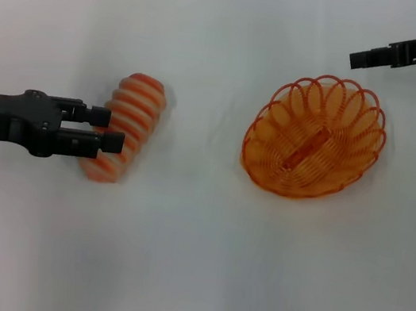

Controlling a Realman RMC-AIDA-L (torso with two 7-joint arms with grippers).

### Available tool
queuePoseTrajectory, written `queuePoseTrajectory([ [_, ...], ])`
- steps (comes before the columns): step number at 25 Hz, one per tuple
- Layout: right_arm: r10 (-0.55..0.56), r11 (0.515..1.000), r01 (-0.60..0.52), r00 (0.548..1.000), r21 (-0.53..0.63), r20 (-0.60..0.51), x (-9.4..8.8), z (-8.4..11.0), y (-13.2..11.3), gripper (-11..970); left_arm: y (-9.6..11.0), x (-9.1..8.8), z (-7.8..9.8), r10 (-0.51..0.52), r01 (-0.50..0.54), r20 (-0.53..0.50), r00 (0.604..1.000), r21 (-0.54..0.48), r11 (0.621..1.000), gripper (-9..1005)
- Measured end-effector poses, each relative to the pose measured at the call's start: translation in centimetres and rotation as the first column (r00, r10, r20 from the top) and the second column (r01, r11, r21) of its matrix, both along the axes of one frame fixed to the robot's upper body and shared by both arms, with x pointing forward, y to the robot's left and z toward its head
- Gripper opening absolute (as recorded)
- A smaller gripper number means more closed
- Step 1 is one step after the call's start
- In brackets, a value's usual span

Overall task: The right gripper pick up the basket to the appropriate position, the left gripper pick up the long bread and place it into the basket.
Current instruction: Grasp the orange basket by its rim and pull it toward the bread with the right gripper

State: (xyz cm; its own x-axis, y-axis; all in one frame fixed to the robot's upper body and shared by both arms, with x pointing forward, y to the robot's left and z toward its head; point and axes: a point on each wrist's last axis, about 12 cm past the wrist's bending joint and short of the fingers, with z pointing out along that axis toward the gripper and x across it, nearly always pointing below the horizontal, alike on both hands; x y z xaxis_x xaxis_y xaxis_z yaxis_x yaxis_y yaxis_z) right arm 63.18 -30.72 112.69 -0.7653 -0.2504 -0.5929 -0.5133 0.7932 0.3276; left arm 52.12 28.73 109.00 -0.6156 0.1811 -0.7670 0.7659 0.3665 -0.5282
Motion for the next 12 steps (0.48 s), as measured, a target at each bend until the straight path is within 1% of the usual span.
queuePoseTrajectory([
  [7, 0.059, 0.997, -0.061, 0.998, -0.055, -0.037, -0.4, -0.8, 0.7, 510, 0.0, 0.0, 0.0, 0.002, -0.002, 0.0, 1.0, -0.001, 1.0, 690],
  [12, 0.073, 0.994, -0.077, 0.996, -0.075, -0.051, -0.7, -1.2, 0.8, 507, 0.0, 0.1, 0.1, 0.001, -0.001, -0.002, 1.0, -0.003, 1.0, 689],
])
